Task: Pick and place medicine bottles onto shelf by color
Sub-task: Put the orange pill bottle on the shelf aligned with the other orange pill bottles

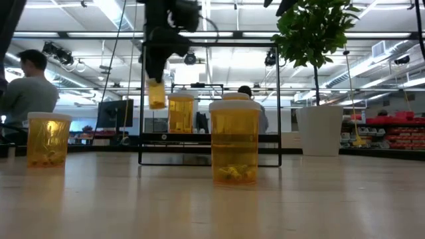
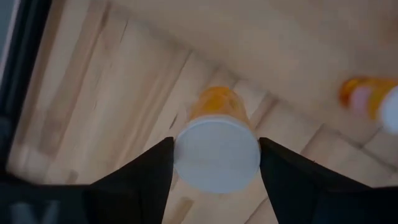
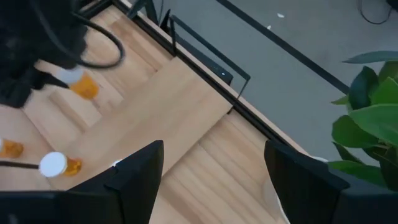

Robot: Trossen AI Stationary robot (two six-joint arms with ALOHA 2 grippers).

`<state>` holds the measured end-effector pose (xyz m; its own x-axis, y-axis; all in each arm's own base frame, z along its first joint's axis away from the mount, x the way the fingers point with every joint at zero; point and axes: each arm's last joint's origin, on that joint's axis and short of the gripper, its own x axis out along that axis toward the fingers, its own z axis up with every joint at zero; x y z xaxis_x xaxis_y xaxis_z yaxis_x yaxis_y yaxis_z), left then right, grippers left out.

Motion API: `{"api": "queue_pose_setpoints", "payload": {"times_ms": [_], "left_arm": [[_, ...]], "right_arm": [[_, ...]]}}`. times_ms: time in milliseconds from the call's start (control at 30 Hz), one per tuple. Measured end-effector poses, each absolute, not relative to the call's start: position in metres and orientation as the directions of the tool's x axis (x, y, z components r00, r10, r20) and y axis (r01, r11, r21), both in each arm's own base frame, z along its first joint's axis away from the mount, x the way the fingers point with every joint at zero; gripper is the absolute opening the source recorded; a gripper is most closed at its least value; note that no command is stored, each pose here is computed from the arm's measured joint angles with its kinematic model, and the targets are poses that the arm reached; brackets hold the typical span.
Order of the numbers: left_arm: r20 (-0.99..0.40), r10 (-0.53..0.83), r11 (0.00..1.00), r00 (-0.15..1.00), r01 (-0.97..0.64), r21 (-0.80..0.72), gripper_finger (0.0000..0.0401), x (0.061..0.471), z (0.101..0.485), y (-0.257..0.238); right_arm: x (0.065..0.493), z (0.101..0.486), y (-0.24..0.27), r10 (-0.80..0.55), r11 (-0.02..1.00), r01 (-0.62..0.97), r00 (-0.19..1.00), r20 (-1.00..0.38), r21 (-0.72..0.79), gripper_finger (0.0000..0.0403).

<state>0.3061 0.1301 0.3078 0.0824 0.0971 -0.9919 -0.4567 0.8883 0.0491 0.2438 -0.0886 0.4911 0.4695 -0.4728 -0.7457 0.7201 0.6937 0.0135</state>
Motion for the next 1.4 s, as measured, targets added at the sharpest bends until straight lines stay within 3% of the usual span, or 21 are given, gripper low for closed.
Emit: {"api": "queue_pose_setpoints", "payload": {"times_ms": [400, 767, 1400], "left_arm": [[-0.99, 0.104, 0.942, 0.097, -0.329, 0.067, 0.0227, 0.364, 0.297, 0.089], [-0.986, 0.102, 0.944, 0.129, -0.325, 0.055, 0.023, 0.375, 0.293, 0.07], [-0.994, 0.102, 0.955, 0.042, -0.284, 0.086, 0.0231, 0.396, 0.251, 0.077]], "right_arm": [[0.21, 0.511, -0.078, -0.491, 0.689, 0.722, 0.53, -0.692, 0.063, 0.0287], [0.199, 0.516, -0.075, -0.497, 0.697, 0.714, 0.548, -0.672, 0.067, 0.0287], [0.199, 0.516, -0.074, -0.472, 0.711, 0.698, 0.564, -0.678, 0.086, 0.0287]]}}
